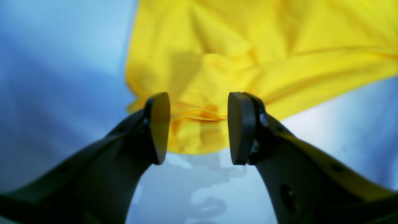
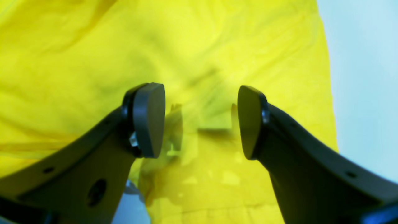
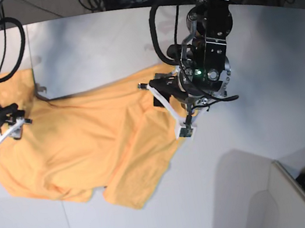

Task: Layout the t-shirt on the table in an organized manner, then fold the t-shirt properly
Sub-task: 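Regrasp the shirt body with the left gripper near the middle, then pull the grasped fabric away from the right gripper to spread it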

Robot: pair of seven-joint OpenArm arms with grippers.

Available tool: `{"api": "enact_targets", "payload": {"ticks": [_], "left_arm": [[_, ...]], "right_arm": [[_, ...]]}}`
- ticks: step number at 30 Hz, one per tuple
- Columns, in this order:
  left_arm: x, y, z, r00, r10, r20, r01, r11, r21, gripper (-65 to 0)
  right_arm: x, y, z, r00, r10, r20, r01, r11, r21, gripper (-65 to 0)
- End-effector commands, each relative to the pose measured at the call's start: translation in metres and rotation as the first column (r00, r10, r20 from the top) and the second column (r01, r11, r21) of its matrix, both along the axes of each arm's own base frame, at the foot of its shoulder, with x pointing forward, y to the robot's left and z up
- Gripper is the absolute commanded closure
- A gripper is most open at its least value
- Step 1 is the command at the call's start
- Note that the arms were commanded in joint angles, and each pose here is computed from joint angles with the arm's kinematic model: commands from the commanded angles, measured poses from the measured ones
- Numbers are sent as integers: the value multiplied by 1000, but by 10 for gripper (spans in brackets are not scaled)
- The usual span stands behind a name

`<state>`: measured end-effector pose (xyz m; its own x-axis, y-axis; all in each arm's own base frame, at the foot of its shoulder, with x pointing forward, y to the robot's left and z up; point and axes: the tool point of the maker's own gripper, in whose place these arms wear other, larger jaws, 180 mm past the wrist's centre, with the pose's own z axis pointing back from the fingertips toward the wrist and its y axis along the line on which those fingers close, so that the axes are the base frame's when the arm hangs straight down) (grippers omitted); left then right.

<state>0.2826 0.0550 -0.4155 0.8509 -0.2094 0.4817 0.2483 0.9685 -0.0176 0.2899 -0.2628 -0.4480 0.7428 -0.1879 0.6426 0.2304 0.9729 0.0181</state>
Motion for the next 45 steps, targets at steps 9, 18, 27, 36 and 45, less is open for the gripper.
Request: {"api": "enact_targets", "payload": {"ticks": [9, 18, 27, 36, 45], "left_arm": [[24, -16, -22, 1000, 2, -28, -2, 1000, -10, -283], [27, -37, -23, 999, -3, -41, 1, 999, -55, -283], [27, -45, -23, 999, -7, -43, 5, 998, -62, -283], [19, -38, -46, 993, 11, -119, -15, 999, -28, -283], [27, -14, -46, 987, 118, -107, -117, 993, 15, -281]], "right_arm": [[10, 1, 9, 999, 2, 43, -2, 1000, -2, -348], [5, 0, -1, 1000, -3, 15, 3, 1000, 7, -348], [0, 1, -12, 1000, -8, -15, 9, 1000, 19, -348], [-1, 1, -12, 1000, -9, -16, 9, 1000, 19, -348], [-2, -1, -13, 1000, -15, -19, 15, 1000, 19, -348]]}}
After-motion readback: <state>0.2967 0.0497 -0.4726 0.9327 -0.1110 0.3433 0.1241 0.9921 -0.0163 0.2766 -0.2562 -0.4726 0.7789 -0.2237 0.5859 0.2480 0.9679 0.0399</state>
